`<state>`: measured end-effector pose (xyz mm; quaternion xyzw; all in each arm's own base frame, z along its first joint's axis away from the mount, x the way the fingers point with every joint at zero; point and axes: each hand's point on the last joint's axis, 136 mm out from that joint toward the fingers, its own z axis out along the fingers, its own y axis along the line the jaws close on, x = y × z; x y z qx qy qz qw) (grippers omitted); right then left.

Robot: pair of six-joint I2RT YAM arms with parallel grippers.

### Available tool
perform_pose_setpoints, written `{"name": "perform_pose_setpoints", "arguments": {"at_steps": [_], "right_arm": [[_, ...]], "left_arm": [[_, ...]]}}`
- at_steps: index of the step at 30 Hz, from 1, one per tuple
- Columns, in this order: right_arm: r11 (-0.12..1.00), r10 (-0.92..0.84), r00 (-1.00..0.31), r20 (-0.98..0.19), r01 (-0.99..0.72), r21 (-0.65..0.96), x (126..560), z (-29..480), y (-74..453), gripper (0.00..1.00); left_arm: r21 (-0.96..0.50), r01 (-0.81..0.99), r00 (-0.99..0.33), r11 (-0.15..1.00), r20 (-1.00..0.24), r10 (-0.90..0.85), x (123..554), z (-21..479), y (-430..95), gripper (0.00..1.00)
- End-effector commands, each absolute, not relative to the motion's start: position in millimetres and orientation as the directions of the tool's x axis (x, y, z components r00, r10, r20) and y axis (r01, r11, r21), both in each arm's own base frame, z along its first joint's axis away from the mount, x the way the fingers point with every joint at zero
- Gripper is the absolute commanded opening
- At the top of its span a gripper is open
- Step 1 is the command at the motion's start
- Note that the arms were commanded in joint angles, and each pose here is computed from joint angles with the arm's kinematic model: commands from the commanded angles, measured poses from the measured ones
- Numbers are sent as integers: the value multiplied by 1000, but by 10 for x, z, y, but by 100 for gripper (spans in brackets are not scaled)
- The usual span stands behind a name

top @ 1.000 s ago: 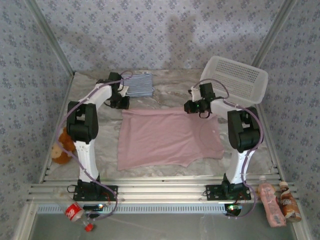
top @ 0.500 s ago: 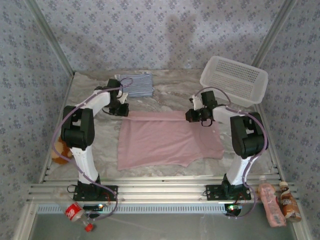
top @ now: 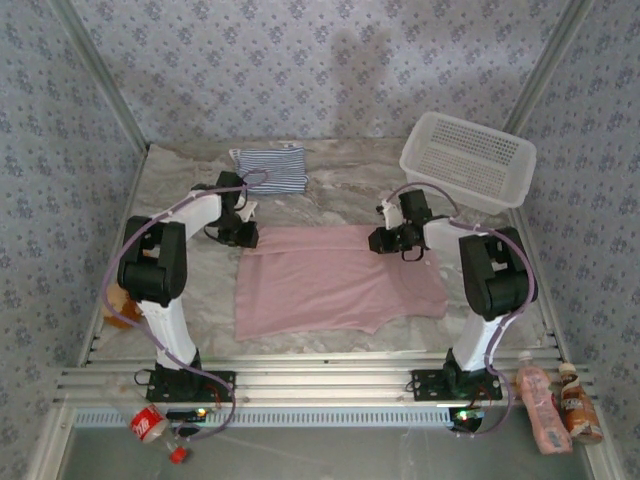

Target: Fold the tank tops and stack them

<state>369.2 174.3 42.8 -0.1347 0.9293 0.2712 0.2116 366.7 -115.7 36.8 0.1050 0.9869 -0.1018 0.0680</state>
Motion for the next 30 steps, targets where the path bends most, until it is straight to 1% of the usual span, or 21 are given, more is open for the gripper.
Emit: {"name": "perform_pose_setpoints", "arguments": {"at_steps": [1, 4, 8, 10, 13, 16, 18, 20, 23, 27, 30], "right_arm": [[815, -146, -874, -463, -371, 444, 3582, 595, 1701, 20], [828, -121, -877, -465, -348, 440, 3555, 719, 1570, 26], [873, -46, -871, -489, -273, 404, 3633, 897, 1265, 34], [907, 21, -876, -482, -186, 377, 3710, 937, 1056, 38], [946, 141, -864, -483, -26, 324, 3869, 967, 694, 42], [954, 217, -837, -503, 74, 289, 4033, 982, 475, 44], [952, 250, -835, -491, 120, 280, 4109, 942, 398, 45], [944, 292, -833, -469, 174, 279, 4158, 886, 321, 45], [939, 309, -818, -485, 183, 290, 4300, 821, 270, 45], [935, 316, -829, -461, 191, 299, 4381, 682, 290, 45], [940, 314, -839, -444, 207, 273, 4369, 589, 266, 44]], "left_arm": [[-148, 231, -964, 962, -171, 205, 3629, 549, -1088, 25], [-133, 227, -965, 965, -166, 205, 3607, 628, -1054, 32], [-131, 207, -967, 970, -181, 182, 3585, 789, -1037, 39], [-158, 192, -966, 969, -205, 158, 3609, 906, -1090, 42], [-222, 177, -963, 959, -241, 122, 3674, 1065, -1253, 44], [-287, 176, -962, 941, -253, 103, 3741, 1109, -1459, 45], [-326, 183, -964, 928, -247, 103, 3769, 1050, -1618, 45], [-334, 190, -965, 923, -237, 113, 3787, 976, -1722, 45], [-344, 192, -966, 919, -230, 116, 3822, 858, -1807, 45], [-342, 193, -972, 920, -196, 131, 3811, 685, -1813, 45], [-322, 203, -973, 925, -170, 154, 3769, 582, -1770, 45]]}}
